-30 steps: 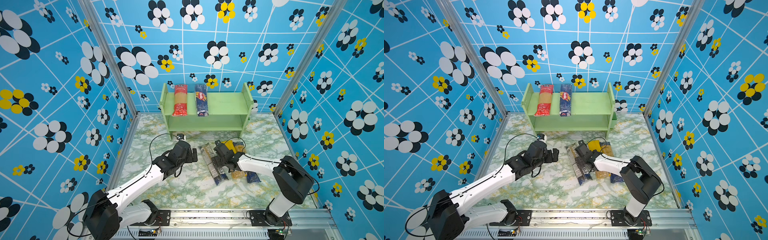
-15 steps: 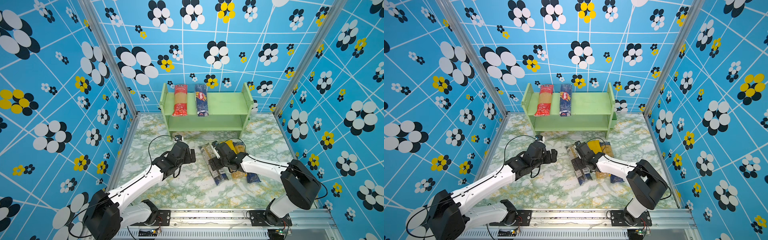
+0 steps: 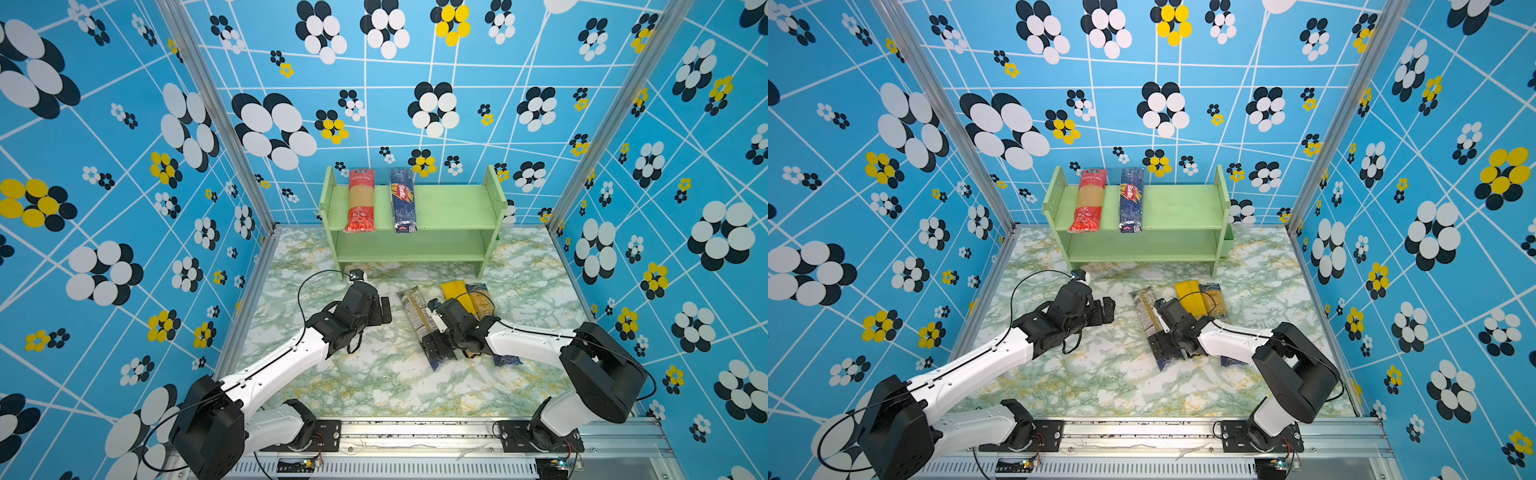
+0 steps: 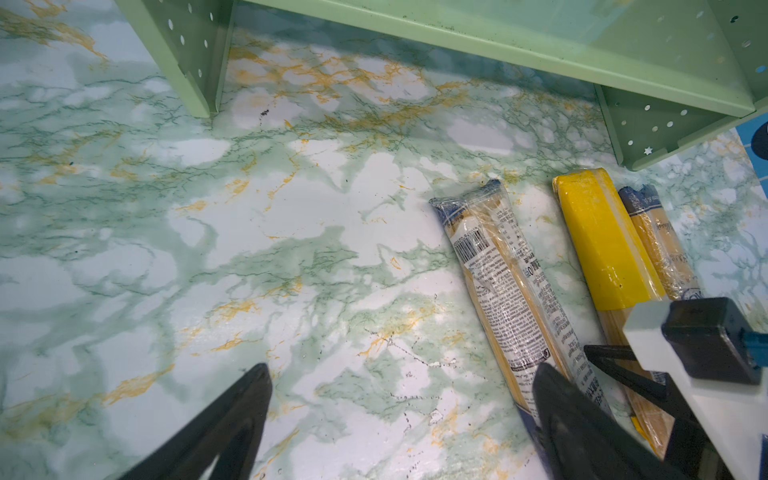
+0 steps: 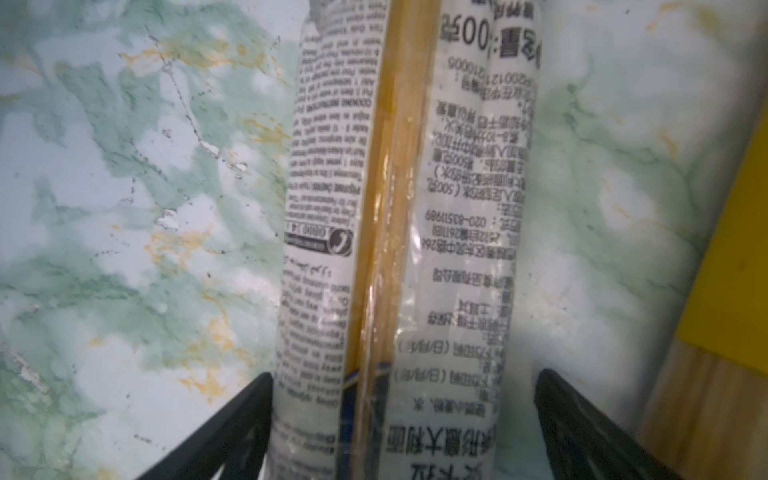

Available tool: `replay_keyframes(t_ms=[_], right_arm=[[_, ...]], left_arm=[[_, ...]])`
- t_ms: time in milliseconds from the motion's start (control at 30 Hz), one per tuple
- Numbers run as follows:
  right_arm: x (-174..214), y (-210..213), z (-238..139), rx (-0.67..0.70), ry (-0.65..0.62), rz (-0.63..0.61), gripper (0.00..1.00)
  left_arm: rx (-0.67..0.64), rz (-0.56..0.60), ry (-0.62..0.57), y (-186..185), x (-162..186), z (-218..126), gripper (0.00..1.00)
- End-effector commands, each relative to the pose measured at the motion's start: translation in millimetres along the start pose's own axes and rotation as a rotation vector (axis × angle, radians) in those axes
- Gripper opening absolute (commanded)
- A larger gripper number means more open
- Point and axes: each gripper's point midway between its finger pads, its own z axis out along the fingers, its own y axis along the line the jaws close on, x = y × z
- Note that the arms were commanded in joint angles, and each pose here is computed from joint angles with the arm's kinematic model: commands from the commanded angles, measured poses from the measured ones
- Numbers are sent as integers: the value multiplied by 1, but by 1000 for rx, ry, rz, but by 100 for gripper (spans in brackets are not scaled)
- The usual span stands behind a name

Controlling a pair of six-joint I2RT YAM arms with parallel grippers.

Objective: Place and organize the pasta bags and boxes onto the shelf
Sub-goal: 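Close the right gripper on the clear printed spaghetti bag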

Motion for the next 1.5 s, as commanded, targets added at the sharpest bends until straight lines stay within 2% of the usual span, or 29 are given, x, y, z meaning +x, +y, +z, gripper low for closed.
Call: replay_keyframes(t_ms=[0,700,1267,1467], right_arm=[[17,5,3,-23,43,17,99],[32,13,20,43,94,-57,97],[22,11,13,68,58,-44,68],[19,10,13,79,53,-47,50]], left_arm=[[1,-20,16,2,4,6,99],[-16,-33,12,7,3,8,99],[-25,-45,3,14,4,5,99],[-27,-49,3,16,4,6,99]])
